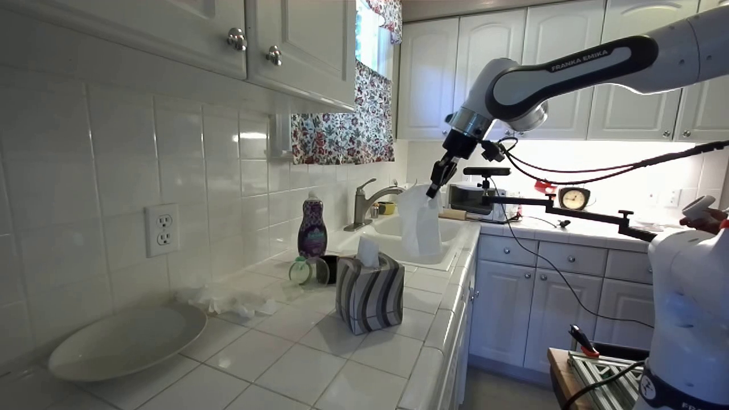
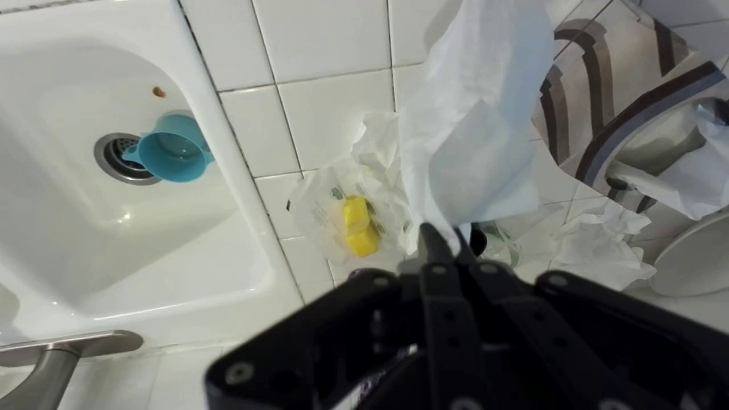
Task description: Remove one piece of tissue from the tissue box
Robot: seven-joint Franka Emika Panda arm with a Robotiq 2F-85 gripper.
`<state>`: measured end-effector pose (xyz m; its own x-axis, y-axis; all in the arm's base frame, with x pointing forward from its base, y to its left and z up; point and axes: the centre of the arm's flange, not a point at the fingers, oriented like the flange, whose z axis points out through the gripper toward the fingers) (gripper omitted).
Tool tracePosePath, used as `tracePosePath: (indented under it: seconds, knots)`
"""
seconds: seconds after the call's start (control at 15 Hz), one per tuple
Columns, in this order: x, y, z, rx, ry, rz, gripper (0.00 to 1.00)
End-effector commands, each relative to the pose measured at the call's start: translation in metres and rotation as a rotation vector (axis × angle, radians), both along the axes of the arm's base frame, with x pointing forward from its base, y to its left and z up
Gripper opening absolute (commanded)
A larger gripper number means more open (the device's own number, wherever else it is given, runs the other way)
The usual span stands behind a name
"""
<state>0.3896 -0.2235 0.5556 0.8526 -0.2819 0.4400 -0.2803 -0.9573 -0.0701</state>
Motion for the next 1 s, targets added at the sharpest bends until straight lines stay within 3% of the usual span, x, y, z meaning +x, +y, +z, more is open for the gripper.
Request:
tracePosePath:
  seconds: [0.0, 0.6, 0.67, 0.73, 0.93]
  knots:
    - [0.002, -0.018, -0.016, 0.034, -0.017, 0.018, 0.0]
    - [0.011, -0.045, -0.039, 0.083, 0.026, 0.026, 0.0]
    - [0.012, -0.046, -0.041, 0.082, 0.031, 0.027, 0.27]
    - [0.013, -0.047, -0.042, 0.084, 0.033, 0.024, 0.27]
    - [0.013, -0.047, -0.044, 0.083, 0.043, 0.022, 0.49]
